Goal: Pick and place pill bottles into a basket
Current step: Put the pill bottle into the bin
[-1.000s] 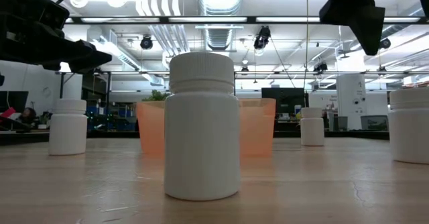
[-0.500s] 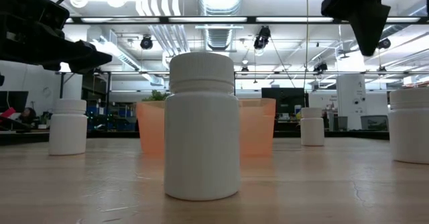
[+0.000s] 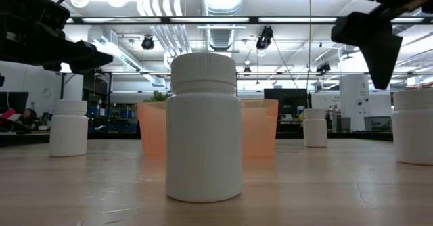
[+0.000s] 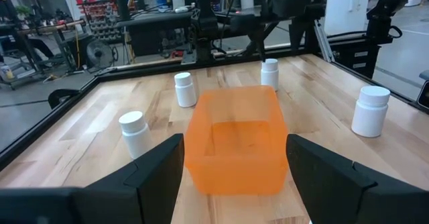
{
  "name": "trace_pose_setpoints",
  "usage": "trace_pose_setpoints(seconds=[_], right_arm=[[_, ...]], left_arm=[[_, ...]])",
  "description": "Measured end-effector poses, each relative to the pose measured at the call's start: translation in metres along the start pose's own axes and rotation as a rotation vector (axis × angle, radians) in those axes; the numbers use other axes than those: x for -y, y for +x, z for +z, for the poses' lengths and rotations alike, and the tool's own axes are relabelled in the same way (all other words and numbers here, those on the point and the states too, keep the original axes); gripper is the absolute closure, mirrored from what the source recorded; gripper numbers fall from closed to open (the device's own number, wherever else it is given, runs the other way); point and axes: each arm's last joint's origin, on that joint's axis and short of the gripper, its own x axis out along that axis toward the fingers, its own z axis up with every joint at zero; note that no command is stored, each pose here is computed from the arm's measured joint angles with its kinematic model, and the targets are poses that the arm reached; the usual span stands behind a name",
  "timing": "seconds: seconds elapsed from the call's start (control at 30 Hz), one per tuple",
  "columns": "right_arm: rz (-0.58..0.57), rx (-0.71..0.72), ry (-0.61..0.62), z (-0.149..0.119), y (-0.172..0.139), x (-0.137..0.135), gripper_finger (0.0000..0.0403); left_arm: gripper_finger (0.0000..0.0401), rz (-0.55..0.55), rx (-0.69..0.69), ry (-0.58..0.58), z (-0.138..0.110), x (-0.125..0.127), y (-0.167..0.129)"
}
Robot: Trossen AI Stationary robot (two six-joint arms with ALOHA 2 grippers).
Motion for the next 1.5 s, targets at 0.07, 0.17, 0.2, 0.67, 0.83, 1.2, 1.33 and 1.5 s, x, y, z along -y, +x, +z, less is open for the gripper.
trace_pose_setpoints(seconds=[0.07, 0.17, 0.2, 0.67, 0.83, 1.2, 1.33, 1.5], right_arm=[[0.003, 0.007, -0.001, -0.002, 0.003, 0.001, 0.0074], [0.005, 0.011, 0.002, -0.005, 0.008, 0.003, 0.0074], [0.004, 0.008, 0.002, -0.007, 0.009, 0.003, 0.0074], [0.004, 0.079, 0.075, -0.027, 0.011, 0.015, 0.0074], [-0.007, 0.09, 0.082, -0.028, 0.011, 0.016, 0.0074], [-0.01, 0.085, 0.082, -0.028, 0.013, 0.016, 0.0075], [-0.01, 0.085, 0.086, -0.028, 0.013, 0.016, 0.0077], [-0.011, 0.084, 0.086, -0.028, 0.013, 0.016, 0.011]], left_arm=[[0.0156, 0.0, 0.0, 0.0, 0.0, 0.0, 0.0], [0.0156, 0.0, 0.0, 0.0, 0.0, 0.0, 0.0], [0.0157, 0.0, 0.0, 0.0, 0.0, 0.0, 0.0], [0.0157, 0.0, 0.0, 0.0, 0.0, 0.0, 0.0], [0.0157, 0.0, -0.001, 0.0, 0.0, 0.0, 0.0], [0.0157, 0.0, 0.0, 0.0, 0.0, 0.0, 0.0], [0.0157, 0.0, -0.001, 0.0, 0.0, 0.0, 0.0], [0.0157, 0.0, 0.0, 0.0, 0.0, 0.0, 0.0]])
